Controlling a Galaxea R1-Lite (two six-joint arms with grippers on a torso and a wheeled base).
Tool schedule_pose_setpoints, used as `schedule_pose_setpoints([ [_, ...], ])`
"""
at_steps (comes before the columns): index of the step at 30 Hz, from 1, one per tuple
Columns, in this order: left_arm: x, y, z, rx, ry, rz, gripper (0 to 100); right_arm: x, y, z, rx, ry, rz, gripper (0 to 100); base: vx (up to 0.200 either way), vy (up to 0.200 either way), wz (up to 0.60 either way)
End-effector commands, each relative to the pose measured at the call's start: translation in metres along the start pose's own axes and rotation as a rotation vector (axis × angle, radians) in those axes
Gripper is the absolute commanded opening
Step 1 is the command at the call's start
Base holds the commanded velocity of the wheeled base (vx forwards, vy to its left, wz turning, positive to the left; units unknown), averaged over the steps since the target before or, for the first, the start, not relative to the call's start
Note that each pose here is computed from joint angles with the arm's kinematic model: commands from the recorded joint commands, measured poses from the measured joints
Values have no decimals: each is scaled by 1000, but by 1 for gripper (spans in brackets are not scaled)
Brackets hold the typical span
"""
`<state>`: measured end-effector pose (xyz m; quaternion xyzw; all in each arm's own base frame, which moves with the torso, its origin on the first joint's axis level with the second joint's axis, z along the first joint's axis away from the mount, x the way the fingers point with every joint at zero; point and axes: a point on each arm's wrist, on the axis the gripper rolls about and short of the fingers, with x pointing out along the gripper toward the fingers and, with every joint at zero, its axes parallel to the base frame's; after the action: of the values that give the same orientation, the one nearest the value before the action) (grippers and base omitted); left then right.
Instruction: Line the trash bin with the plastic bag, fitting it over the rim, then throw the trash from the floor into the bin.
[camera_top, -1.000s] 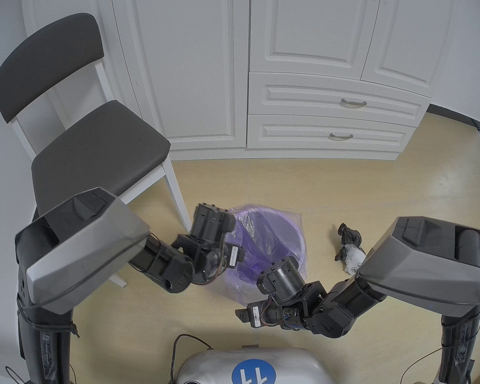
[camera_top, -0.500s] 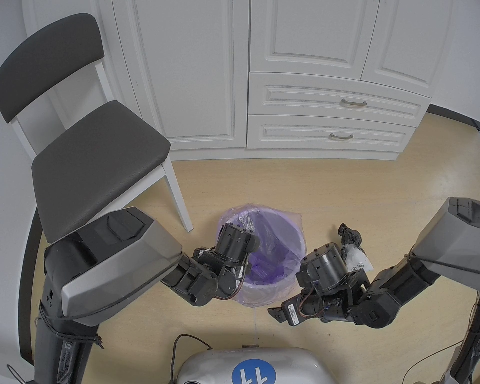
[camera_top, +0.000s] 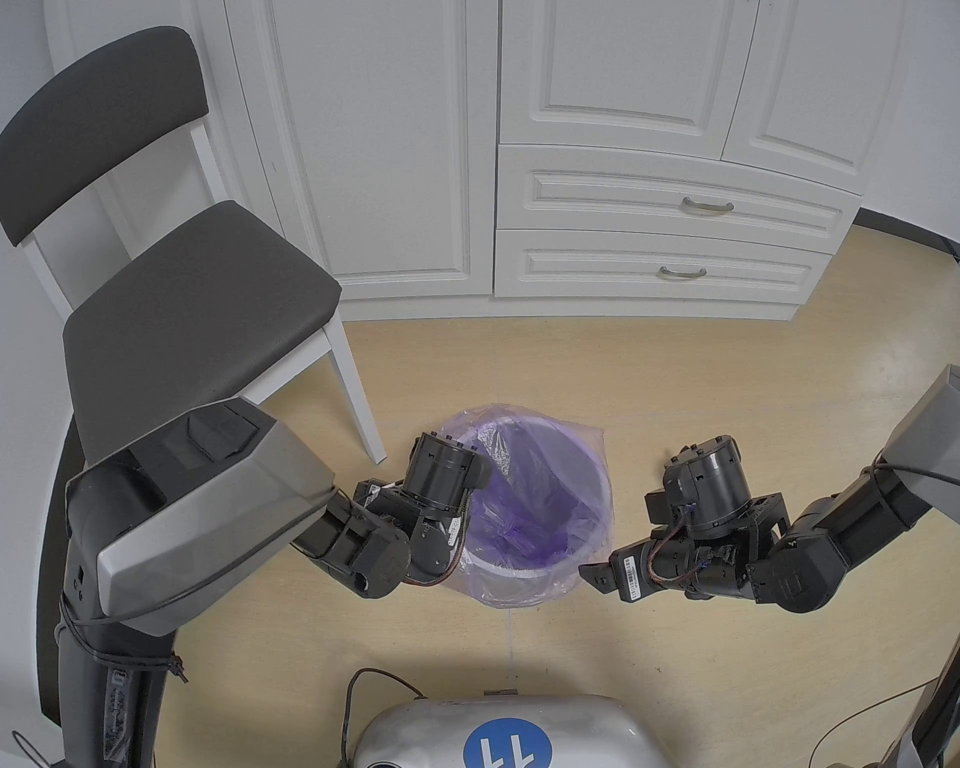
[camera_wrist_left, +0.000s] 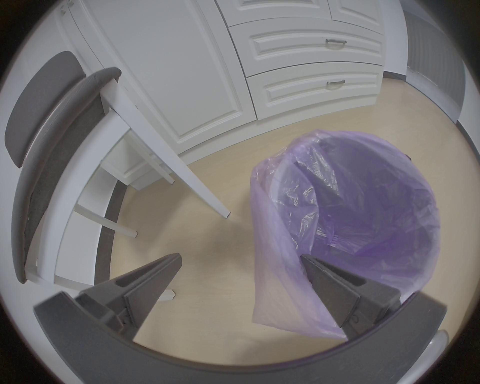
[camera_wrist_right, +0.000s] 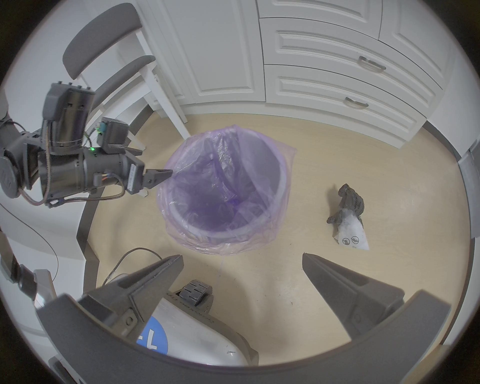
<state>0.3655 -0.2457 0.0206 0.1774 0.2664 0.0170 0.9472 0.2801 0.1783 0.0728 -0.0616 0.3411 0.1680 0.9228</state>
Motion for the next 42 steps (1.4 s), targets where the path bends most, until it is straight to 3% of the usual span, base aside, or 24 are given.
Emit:
schedule_pose_setpoints([
  [1, -13, 14, 10, -16, -21, 10, 100, -1, -1, 2, 4, -8, -2, 100, 0, 0, 0],
  [10, -5, 35, 13, -27, -11, 34, 100, 0, -4, 1, 7, -3, -8, 100, 0, 0, 0],
  [15, 9, 39, 9, -44, 5, -23, 100, 6, -8, 2, 15, 1, -20, 100, 0, 0, 0],
  [20, 2, 34, 19, -96, -48, -47, 100, 4, -12, 4, 24, -8, -29, 100, 0, 0, 0],
  [24, -15, 13, 24, -121, -103, -97, 100, 3, -12, 5, 25, -11, -28, 100, 0, 0, 0],
  [30, 1, -5, 8, -92, -65, -105, 100, 6, -12, 3, 23, 0, -30, 100, 0, 0, 0],
  [42, 22, 9, 4, -83, -3, -52, 100, 11, -12, 1, 21, 10, -32, 100, 0, 0, 0],
])
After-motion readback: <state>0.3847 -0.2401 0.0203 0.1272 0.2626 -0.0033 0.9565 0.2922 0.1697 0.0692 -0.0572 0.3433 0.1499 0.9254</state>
